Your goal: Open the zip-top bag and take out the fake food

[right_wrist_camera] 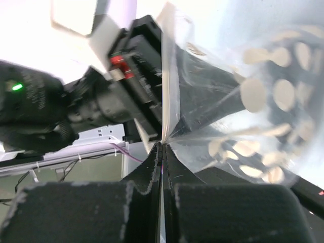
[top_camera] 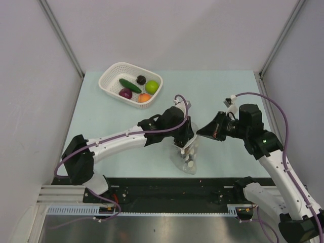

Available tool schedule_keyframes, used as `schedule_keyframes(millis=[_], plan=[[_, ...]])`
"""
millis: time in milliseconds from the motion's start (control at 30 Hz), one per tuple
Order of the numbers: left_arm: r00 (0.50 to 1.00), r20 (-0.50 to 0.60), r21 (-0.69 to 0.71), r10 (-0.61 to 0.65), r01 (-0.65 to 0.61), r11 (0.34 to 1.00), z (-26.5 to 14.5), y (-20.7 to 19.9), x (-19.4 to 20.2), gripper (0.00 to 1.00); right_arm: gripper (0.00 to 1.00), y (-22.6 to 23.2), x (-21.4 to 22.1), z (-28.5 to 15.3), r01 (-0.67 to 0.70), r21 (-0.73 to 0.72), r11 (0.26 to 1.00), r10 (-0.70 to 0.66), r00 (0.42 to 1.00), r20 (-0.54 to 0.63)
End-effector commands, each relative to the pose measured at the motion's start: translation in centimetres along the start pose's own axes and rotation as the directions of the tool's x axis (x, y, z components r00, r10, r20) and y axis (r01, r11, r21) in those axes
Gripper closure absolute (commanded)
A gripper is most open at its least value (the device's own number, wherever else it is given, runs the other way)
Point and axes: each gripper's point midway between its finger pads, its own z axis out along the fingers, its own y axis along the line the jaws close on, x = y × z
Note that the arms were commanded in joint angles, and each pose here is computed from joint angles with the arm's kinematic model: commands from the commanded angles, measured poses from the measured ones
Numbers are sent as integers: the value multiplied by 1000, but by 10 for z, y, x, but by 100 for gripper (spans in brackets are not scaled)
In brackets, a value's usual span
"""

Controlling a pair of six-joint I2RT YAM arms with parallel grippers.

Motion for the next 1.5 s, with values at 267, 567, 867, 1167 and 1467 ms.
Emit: schedule_keyframes(millis=[267,567,867,1167,1467], plan=[[981,-192,-95,-17,-1,995,30,33,65,64,100,-64,34,-27,-99,120,988,93,994,48],[975,-220,-213,-30,-18,977,34,60,79,72,100,-68,38,-30,-112,140,984,105,993,56],[964,-262,-289,-44,-35,957,35,85,99,45,100,-69,38,-30,-108,144,984,101,993,52],[950,-304,-299,-70,-25,954,49,97,121,43,100,-69,40,-32,-103,151,983,97,994,44],[943,-326,-286,-65,-33,958,71,100,130,38,100,-72,47,-35,-103,166,981,99,995,34]])
